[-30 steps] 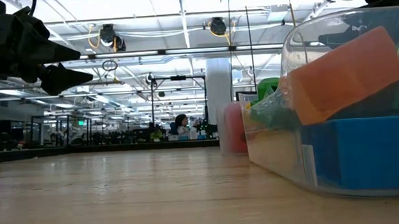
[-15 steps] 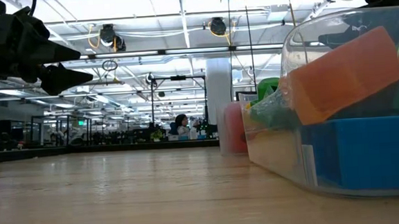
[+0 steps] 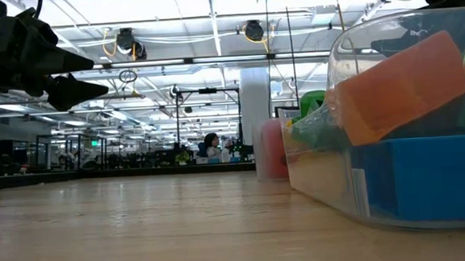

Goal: Pick & Place Toys
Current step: Return to Home Position

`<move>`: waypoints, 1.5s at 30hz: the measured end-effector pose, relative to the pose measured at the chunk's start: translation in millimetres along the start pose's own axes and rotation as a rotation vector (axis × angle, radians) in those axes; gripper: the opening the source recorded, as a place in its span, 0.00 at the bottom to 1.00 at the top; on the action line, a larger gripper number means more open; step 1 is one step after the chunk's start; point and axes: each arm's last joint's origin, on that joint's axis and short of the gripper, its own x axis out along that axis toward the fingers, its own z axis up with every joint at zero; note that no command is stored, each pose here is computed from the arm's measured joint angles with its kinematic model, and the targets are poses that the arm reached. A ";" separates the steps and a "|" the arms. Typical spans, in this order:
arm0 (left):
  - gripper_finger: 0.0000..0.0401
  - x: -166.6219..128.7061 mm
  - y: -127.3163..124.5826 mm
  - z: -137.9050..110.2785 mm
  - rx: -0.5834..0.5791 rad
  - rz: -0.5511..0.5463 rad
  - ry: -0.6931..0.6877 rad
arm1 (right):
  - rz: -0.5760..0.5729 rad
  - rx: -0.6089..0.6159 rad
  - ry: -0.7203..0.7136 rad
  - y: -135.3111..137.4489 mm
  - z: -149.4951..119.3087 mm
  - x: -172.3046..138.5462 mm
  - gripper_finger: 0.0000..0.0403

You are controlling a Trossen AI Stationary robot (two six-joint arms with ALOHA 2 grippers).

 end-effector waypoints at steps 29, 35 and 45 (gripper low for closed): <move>0.98 0.0 0.0 0.0 0.000 0.000 0.000 | 0.000 0.000 0.000 0.0 0.0 0.0 0.68; 0.98 0.0 0.0 0.0 0.000 0.000 0.000 | 0.000 0.000 0.000 0.0 0.0 0.0 0.68; 0.98 0.0 0.0 0.0 0.000 0.000 0.000 | 0.000 0.000 0.000 0.0 0.0 0.0 0.68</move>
